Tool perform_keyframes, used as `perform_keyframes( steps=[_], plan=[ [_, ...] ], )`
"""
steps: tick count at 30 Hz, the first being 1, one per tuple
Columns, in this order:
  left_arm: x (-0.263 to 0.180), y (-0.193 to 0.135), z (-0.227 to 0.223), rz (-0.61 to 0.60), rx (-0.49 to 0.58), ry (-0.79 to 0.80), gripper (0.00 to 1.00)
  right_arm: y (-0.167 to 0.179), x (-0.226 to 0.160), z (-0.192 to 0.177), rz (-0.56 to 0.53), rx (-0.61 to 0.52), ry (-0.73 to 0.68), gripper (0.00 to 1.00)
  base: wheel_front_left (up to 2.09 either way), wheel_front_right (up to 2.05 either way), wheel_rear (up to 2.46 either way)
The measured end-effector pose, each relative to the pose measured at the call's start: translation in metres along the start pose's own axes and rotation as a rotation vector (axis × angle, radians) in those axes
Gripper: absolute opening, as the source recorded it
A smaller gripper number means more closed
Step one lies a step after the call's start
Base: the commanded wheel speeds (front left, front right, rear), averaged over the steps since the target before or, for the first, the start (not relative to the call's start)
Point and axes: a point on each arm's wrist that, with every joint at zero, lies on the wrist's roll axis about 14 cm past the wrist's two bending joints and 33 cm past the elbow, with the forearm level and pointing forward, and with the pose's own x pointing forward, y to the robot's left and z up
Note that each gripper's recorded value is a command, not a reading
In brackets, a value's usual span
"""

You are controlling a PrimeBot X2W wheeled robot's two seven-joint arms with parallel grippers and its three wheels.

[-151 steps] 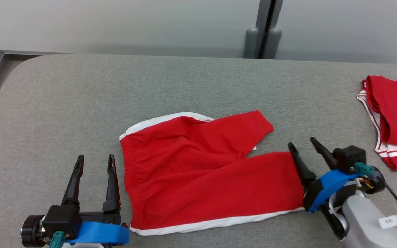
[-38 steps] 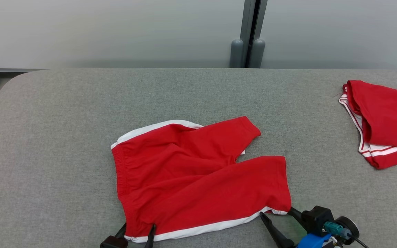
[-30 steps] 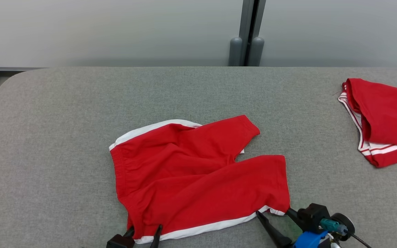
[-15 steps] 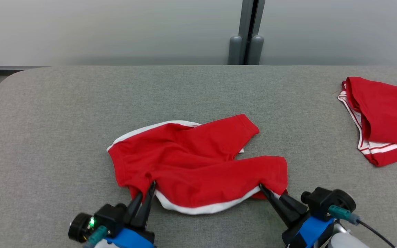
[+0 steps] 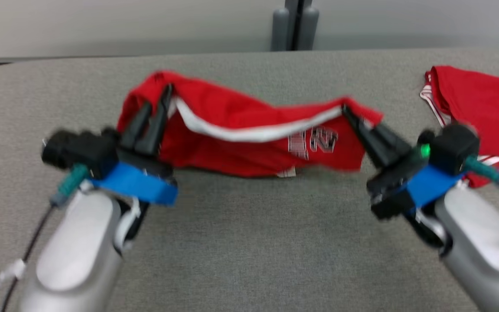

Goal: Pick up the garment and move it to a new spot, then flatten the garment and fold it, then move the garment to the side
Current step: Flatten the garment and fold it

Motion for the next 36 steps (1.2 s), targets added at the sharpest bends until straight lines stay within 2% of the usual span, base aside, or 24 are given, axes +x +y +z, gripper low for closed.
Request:
perform_keyframes(
  steps=[5, 11, 16, 20, 25, 27, 32, 36],
  plan=[
    [0.066, 0.018, 0.034, -0.036, 0.036, -0.093, 0.0, -0.045, 0.046, 0.036, -0.046, -0.047, -0.08, 0.0, 0.0, 0.0, 0.0],
    [0.131, 0.019, 0.074, -0.109, 0.133, -0.187, 0.0, -0.08, 0.098, 0.082, -0.078, -0.062, -0.173, 0.0, 0.0, 0.0, 0.0],
    [0.166, 0.023, 0.114, -0.121, 0.173, -0.272, 0.0, -0.107, 0.124, 0.119, -0.118, -0.085, -0.241, 0.0, 0.0, 0.0, 0.0],
    [0.178, 0.03, 0.126, -0.113, 0.18, -0.296, 0.0, -0.121, 0.135, 0.136, -0.145, -0.073, -0.279, 0.0, 0.0, 0.0, 0.0],
    [0.176, 0.035, 0.111, -0.101, 0.159, -0.261, 0.0, -0.111, 0.139, 0.115, -0.13, -0.012, -0.247, 0.0, 0.0, 0.0, 0.0],
    [0.167, 0.034, 0.081, -0.101, 0.151, -0.192, 0.0, -0.106, 0.135, 0.09, -0.123, 0.011, -0.194, 0.0, 0.0, 0.0, 0.0],
    [0.134, 0.028, 0.014, -0.076, 0.042, -0.059, 0.0, -0.08, 0.111, 0.015, -0.088, 0.066, -0.027, 0.0, 0.0, 0.0, 0.0],
    [0.095, 0.018, -0.028, -0.045, -0.052, 0.027, 0.0, -0.067, 0.082, -0.025, -0.085, 0.106, 0.066, 0.0, 0.0, 0.0, 0.0]
  ],
)
